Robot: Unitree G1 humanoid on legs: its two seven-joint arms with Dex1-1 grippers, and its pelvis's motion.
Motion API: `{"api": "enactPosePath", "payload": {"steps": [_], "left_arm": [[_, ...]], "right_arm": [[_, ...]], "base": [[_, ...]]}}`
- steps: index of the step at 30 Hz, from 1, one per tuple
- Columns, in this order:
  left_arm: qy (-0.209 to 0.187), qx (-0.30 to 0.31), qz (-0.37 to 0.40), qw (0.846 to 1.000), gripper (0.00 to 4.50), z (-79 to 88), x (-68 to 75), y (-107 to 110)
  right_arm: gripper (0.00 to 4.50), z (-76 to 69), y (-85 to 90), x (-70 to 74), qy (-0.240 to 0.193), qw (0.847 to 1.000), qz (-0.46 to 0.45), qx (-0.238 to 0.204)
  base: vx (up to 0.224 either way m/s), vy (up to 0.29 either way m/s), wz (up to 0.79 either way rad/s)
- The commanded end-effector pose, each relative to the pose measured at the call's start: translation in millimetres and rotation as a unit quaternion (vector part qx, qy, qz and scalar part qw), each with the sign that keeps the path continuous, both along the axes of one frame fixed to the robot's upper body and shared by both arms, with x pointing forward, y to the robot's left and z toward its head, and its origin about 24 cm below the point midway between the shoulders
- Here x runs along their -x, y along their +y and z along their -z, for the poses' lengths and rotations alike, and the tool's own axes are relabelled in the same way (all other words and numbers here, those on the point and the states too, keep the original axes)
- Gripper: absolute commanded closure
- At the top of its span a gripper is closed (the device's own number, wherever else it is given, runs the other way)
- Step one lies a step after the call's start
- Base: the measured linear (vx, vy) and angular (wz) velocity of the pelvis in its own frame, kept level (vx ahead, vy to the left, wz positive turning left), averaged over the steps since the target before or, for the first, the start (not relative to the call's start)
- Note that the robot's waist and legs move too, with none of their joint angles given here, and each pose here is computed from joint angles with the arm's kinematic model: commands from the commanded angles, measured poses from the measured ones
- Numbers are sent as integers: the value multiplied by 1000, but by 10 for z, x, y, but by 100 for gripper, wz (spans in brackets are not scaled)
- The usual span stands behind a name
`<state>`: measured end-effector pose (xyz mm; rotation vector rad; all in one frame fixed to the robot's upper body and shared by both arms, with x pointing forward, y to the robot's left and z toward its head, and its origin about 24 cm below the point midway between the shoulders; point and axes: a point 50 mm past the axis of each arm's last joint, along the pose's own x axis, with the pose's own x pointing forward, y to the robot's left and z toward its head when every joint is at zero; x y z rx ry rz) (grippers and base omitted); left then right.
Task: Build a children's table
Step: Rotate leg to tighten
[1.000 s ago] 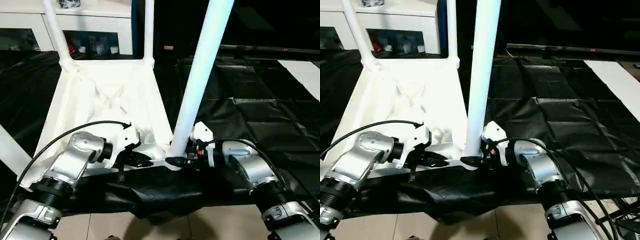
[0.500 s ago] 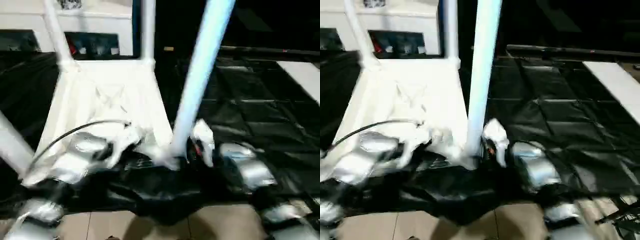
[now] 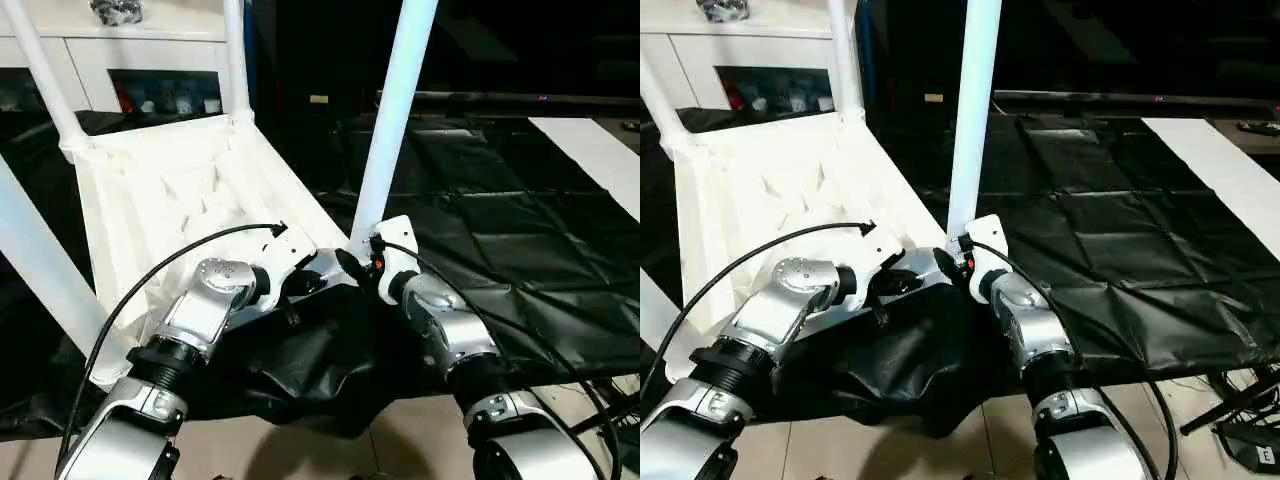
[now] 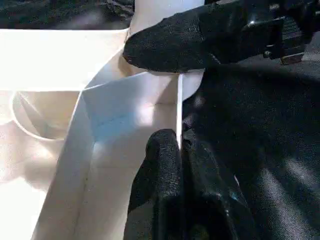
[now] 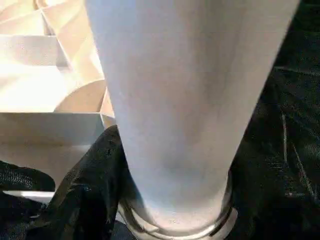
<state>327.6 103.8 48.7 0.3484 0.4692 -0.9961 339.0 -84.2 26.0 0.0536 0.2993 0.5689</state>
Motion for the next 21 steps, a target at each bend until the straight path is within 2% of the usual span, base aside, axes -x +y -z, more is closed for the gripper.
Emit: {"api": "enactPosePath", "payload": {"steps": [1,4,6,8,11,16,17,21], "left_arm": [[-2,43,74,996,450,-33,100,-327],[2,40,82,996,450,-32,111,-255],[4,39,93,995,450,-37,124,-197],[7,37,111,993,450,-47,144,-120],[13,34,130,991,450,-57,168,-48],[26,41,181,982,450,-98,247,68],[31,43,191,980,450,-106,266,110],[52,44,214,974,450,-110,323,190]], "right_arm": [[109,-72,463,118,0,992,-111,-53],[74,-88,388,108,-8,991,-125,-43],[61,-96,298,107,-23,989,-148,-14],[61,-103,201,125,-35,982,-183,9],[61,-117,111,158,-40,974,-222,17],[61,-137,-87,259,-39,951,-305,39],[61,-128,-150,296,-34,941,-331,52],[61,-129,-219,364,-26,925,-373,63]], "base": [[0,0,0],[0,0,0],[0,0,0],[0,0,0],[0,0,0],[0,0,0],[0,0,0],[0,0,0]]}}
